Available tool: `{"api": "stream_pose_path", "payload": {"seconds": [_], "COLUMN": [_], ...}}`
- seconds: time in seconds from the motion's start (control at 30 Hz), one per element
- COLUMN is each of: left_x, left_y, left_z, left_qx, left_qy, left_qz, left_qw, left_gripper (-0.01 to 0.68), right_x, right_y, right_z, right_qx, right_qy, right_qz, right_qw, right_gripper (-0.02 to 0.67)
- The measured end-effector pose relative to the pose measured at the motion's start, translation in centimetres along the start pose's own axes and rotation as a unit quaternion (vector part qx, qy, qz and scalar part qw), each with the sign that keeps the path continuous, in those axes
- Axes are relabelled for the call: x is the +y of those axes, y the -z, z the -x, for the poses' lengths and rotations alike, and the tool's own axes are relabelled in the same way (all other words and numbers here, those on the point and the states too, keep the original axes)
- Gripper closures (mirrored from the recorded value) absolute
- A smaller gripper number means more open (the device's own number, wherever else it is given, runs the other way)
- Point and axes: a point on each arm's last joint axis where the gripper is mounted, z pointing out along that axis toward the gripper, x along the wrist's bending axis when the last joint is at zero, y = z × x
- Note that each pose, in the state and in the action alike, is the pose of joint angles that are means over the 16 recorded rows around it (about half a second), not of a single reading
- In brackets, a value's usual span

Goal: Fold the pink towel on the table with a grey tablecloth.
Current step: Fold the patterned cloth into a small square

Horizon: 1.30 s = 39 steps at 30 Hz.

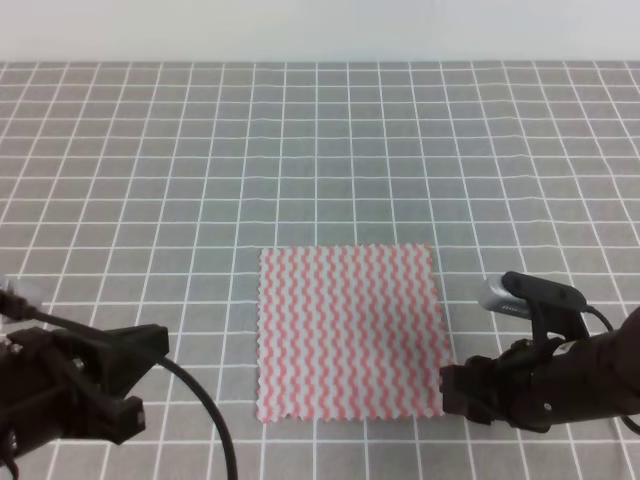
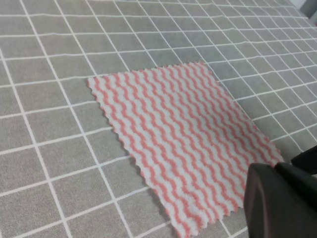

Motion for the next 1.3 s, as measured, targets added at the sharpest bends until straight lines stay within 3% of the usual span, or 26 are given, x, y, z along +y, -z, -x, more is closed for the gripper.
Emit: {"api": "stream_pose_path", "payload": {"seconds": [0.77,1.0,1.3], "left_x": [0.0,0.0,0.0], "left_y": [0.0,0.0,0.0], "left_z": [0.0,0.0,-0.1], "left_qx": [-0.001,-0.001,0.002], "left_qy": [-0.003,-0.005,-0.006], "left_qz": [0.001,0.001,0.000], "left_qw": [1.000,1.000,1.000], "left_gripper": [0.674,0.674,0.674], "right_x": [0.6,0.6,0.5], "right_y": [-1.4,-1.4,-1.4], "right_z": [-0.2,-0.2,-0.2], "right_qx": [-0.001,-0.002,-0.003], "right_qy": [-0.010,-0.007,-0.002], "right_qz": [-0.025,-0.027,-0.029], "right_qw": [1.000,1.000,1.000], "right_gripper": [0.389,0.442,0.560]}}
